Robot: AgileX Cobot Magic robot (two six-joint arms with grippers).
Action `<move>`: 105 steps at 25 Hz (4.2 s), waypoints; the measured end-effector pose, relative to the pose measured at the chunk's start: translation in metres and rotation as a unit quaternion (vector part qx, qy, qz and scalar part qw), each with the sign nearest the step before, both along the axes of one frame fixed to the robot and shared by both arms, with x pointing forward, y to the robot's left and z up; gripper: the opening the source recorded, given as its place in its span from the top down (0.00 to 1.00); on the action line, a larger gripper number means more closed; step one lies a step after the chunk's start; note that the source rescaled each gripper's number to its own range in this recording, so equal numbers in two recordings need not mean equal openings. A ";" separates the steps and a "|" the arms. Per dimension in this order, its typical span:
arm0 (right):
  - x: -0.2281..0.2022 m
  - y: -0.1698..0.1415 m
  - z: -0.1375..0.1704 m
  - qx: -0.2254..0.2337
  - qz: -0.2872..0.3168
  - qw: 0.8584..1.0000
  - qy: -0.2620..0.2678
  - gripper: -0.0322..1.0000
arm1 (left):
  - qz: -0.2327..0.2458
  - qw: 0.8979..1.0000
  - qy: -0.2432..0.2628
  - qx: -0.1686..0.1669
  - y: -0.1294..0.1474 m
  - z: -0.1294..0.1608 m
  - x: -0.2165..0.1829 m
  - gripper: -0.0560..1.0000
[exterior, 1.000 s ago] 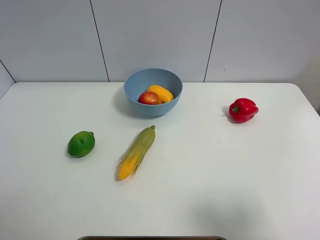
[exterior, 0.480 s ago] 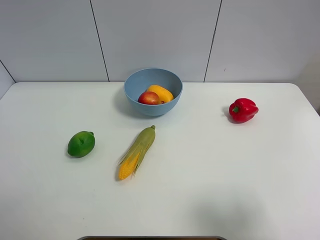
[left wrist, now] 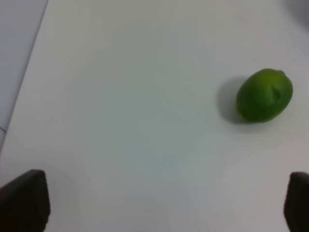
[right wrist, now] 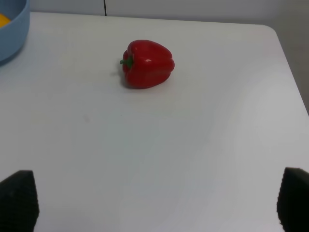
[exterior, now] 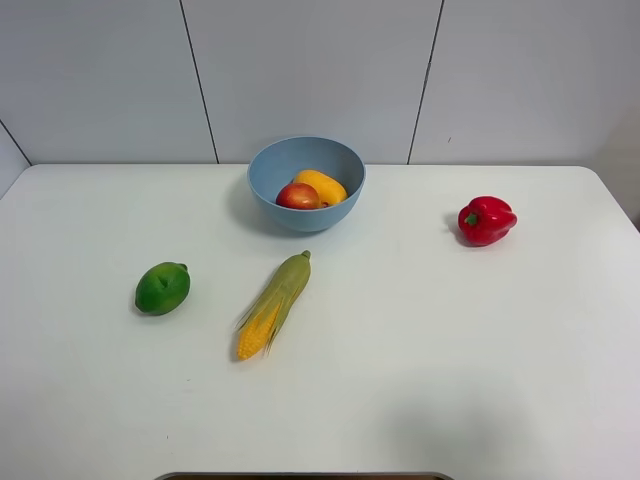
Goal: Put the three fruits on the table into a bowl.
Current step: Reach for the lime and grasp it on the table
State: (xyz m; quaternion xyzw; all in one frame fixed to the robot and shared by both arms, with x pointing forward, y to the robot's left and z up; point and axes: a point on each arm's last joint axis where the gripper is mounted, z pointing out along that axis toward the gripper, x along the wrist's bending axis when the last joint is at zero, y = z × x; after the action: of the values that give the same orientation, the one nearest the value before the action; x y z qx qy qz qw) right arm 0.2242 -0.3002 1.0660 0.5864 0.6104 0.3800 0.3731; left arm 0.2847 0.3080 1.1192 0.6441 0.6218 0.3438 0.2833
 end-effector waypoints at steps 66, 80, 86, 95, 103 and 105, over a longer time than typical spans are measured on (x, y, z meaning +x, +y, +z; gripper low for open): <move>0.000 0.000 0.000 0.000 0.000 1.000 0.000 0.00 | -0.272 0.913 0.283 0.111 -0.101 -0.129 0.264 0.00; 0.000 0.000 0.000 0.000 0.000 1.000 0.000 0.00 | -0.274 0.902 0.313 0.112 -0.104 -0.177 0.272 0.00; 0.000 0.000 0.000 0.000 0.000 1.000 0.000 0.00 | -0.275 0.899 0.321 0.113 -0.105 -0.190 0.276 0.00; 0.000 0.000 0.000 0.000 0.000 1.000 0.000 0.00 | -0.275 0.893 0.338 0.113 -0.106 -0.212 0.279 0.00; 0.000 0.000 0.000 0.000 0.000 1.000 0.000 0.00 | -0.275 0.890 0.346 0.112 -0.107 -0.227 0.281 0.00; 0.000 0.000 0.000 0.000 0.000 1.000 0.000 0.00 | -0.275 0.891 0.343 0.111 -0.107 -0.232 0.282 0.00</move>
State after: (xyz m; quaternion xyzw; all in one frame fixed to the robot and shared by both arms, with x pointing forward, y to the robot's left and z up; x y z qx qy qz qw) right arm 0.2242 -0.3002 1.0660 0.5864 0.6104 0.3800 0.3731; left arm 0.5667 0.2011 0.8875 0.8945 0.4361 0.0764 0.0624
